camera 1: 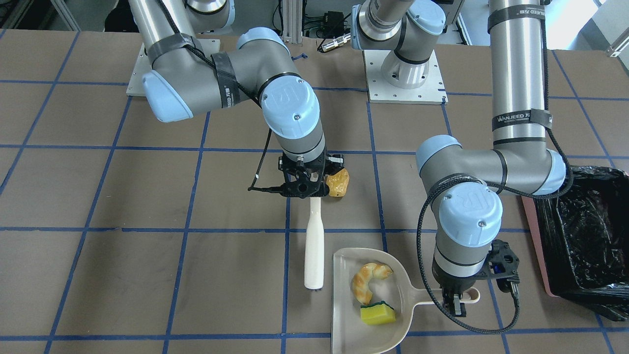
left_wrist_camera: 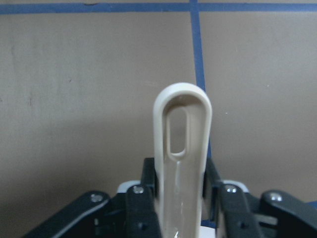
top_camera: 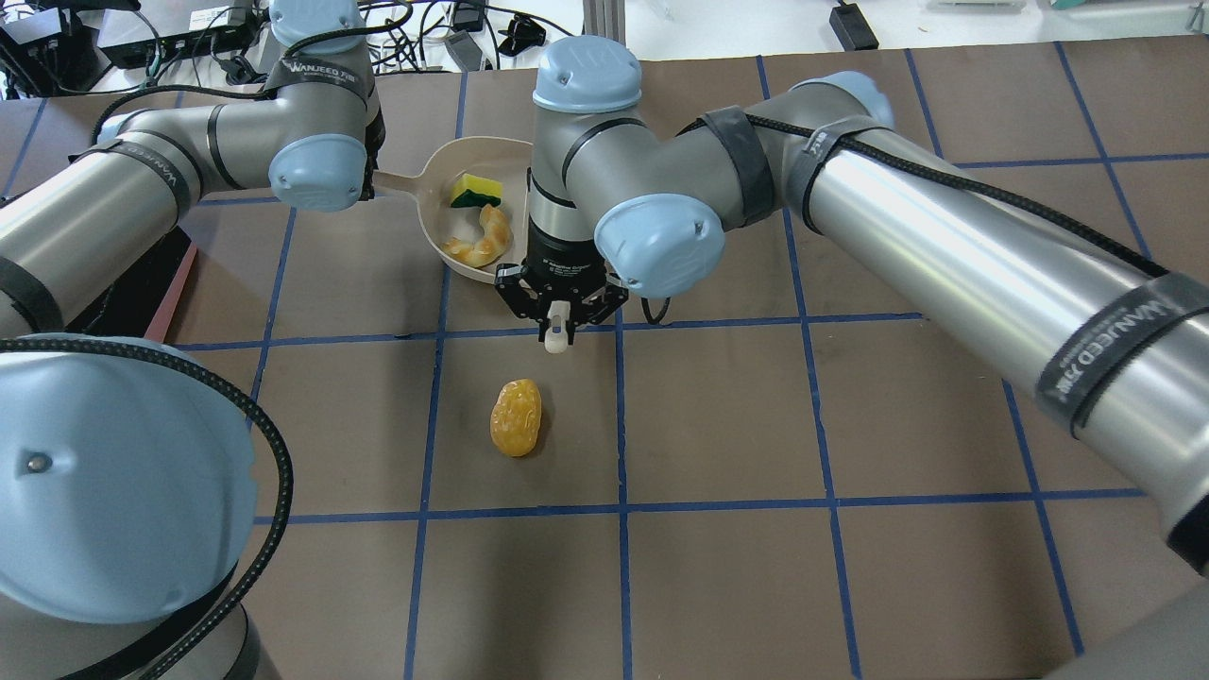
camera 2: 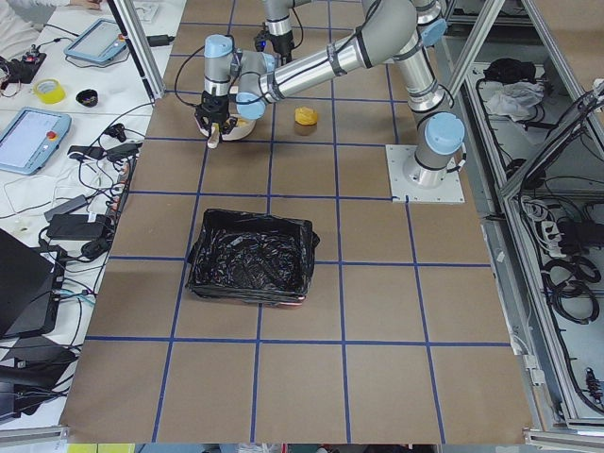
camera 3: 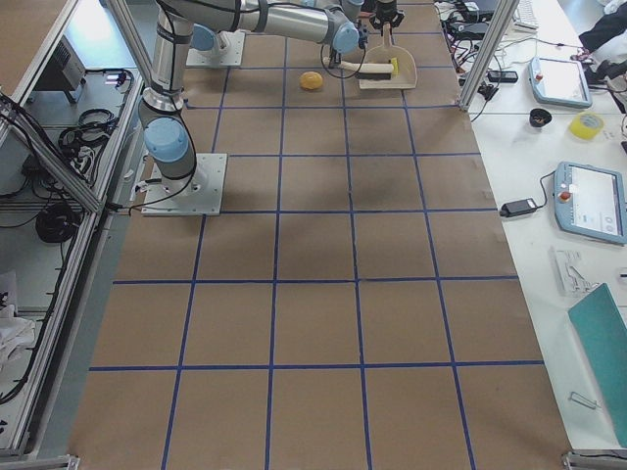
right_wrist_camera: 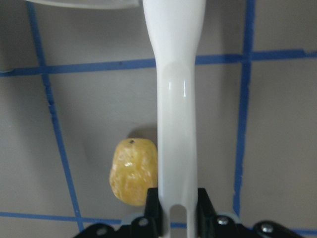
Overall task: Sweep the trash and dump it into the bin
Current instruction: 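Lower the brush behind the yellow piece with the right gripper, then sweep the yellow piece into the dustpan with the right gripper's brush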
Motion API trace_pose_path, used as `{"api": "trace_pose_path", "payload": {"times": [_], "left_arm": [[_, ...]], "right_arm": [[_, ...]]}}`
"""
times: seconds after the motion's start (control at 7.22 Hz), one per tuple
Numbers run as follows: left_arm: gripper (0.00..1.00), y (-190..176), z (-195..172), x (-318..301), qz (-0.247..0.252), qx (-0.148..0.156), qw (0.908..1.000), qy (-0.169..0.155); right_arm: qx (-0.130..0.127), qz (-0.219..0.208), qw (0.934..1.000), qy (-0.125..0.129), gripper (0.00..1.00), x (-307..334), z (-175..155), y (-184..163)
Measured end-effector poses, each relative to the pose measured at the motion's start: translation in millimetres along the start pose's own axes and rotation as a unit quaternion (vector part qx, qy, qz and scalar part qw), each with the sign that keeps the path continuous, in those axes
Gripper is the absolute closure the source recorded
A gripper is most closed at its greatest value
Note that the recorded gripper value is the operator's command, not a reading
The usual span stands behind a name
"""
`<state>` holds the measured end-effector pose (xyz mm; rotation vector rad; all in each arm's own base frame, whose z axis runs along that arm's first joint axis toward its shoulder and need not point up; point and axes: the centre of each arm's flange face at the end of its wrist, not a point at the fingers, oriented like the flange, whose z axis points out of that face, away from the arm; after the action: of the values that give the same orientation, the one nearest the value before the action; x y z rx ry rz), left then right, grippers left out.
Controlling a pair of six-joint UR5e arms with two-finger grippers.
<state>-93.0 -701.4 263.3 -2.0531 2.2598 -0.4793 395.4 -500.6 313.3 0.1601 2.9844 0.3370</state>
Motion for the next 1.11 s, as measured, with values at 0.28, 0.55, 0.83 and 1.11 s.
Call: {"api": "trace_pose_path", "payload": {"times": [0.28, 0.55, 0.83, 1.11], "left_arm": [[1.0, -16, -5, -4, 0.039, 0.001, 0.9992, 0.001], [1.0, -51, 3, -29, 0.057, -0.029, 0.9979, -0.013], [1.0, -72, 11, -74, 0.05, -0.047, 0.997, -0.034], [1.0, -79, -3, -118, 0.046, -0.04, 0.997, -0.048]], "right_arm": [[-0.044, 0.121, 0.9906, 0.047, 1.0, 25, -16, 48], [-0.074, 0.242, 0.9652, 0.065, 1.0, 42, 0, 102], [-0.092, 0.339, 0.9348, 0.052, 1.0, 21, 32, 141], [-0.099, 0.371, 0.9231, 0.026, 1.0, -18, 55, 174]]}}
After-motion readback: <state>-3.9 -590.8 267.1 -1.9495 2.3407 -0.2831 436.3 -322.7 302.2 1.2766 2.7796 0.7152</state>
